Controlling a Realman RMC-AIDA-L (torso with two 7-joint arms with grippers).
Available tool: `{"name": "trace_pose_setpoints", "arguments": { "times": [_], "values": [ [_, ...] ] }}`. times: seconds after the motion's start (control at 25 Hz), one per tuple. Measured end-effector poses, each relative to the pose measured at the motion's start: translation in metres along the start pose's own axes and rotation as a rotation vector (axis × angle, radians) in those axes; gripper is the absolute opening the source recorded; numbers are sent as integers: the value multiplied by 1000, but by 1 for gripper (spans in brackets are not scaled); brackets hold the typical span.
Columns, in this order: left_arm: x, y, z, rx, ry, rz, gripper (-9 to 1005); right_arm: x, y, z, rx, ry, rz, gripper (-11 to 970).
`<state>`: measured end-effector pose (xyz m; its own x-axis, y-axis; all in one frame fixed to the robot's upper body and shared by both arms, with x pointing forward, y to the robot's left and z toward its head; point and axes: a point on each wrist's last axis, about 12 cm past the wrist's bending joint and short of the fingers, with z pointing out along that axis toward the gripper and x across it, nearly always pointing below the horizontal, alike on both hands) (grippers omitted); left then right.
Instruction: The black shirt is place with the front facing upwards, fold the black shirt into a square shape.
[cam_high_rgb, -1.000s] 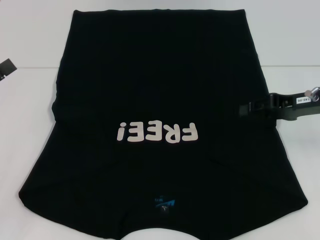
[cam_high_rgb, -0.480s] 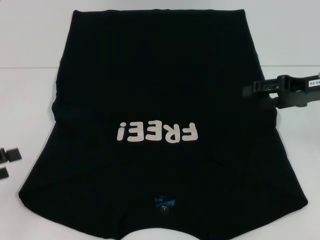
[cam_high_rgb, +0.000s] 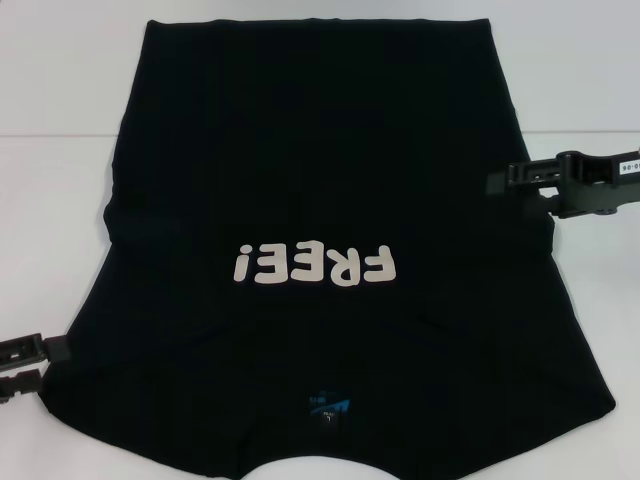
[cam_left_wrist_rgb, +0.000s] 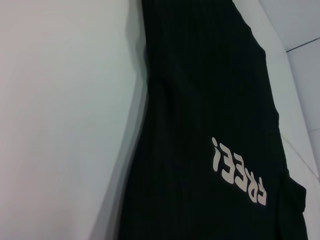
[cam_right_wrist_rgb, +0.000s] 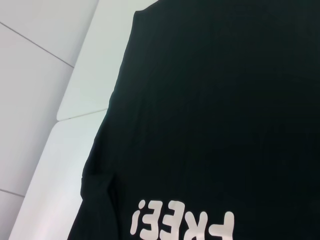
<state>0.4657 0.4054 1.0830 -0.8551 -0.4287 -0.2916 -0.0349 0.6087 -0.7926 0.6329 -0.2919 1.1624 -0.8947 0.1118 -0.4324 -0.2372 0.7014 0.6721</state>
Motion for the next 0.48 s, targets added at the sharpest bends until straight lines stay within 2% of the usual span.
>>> {"name": "trace_pose_setpoints", "arguments": {
  "times": [0.48],
  "values": [
    [-6,7,12,-104,-7,88,825,4,-5,-1,8,-2,10,885]
  ]
}}
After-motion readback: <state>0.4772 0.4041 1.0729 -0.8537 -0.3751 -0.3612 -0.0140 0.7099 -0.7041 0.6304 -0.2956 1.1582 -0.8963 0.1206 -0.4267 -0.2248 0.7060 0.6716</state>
